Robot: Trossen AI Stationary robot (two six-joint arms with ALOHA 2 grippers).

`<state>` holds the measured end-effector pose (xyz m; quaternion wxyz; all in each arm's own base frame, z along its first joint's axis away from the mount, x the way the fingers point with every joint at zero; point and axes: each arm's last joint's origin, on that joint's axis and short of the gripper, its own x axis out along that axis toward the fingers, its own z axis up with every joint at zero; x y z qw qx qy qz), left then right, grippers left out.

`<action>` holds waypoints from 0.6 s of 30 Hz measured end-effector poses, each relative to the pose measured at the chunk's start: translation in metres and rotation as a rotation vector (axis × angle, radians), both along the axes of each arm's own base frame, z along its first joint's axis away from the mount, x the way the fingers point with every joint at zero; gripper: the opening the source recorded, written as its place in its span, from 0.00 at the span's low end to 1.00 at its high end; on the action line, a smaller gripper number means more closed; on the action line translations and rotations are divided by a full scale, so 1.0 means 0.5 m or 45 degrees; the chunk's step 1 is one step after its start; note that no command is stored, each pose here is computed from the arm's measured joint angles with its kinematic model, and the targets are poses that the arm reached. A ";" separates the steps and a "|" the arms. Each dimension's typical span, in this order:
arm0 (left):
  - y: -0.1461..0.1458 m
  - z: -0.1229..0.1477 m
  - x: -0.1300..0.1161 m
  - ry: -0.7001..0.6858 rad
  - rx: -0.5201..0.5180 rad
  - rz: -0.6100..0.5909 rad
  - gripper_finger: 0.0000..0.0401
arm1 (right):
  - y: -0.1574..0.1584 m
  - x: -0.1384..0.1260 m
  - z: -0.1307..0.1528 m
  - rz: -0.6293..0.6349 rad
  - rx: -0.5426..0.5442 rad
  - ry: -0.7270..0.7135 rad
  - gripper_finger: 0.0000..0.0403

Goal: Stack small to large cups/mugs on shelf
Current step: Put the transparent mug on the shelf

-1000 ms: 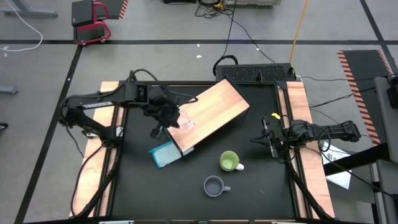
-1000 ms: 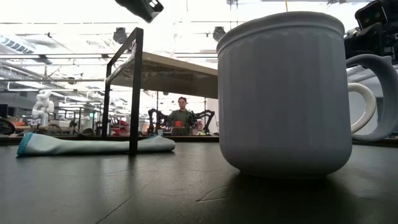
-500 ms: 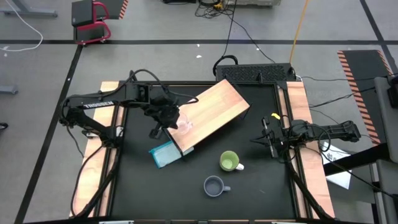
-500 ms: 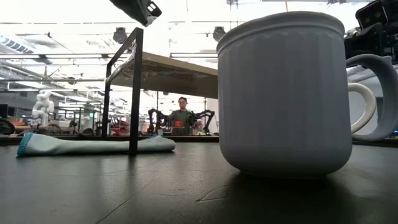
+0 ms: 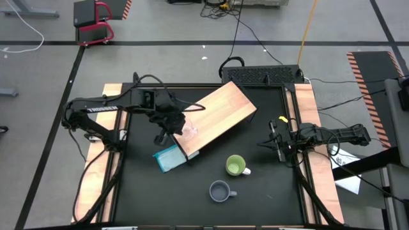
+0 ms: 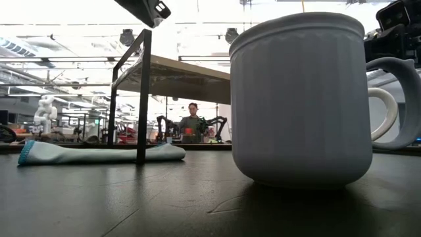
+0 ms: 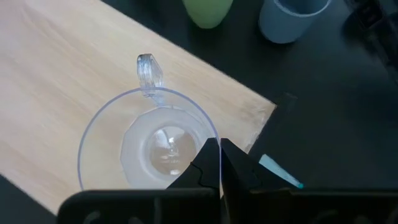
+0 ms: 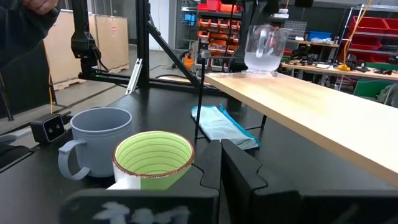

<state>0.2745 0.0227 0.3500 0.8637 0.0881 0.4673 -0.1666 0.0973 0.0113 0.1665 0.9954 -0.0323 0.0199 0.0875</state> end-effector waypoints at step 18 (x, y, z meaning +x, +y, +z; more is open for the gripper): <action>-0.002 -0.012 -0.001 0.052 -0.040 0.034 0.00 | 0.000 0.000 0.000 0.000 0.001 0.000 0.00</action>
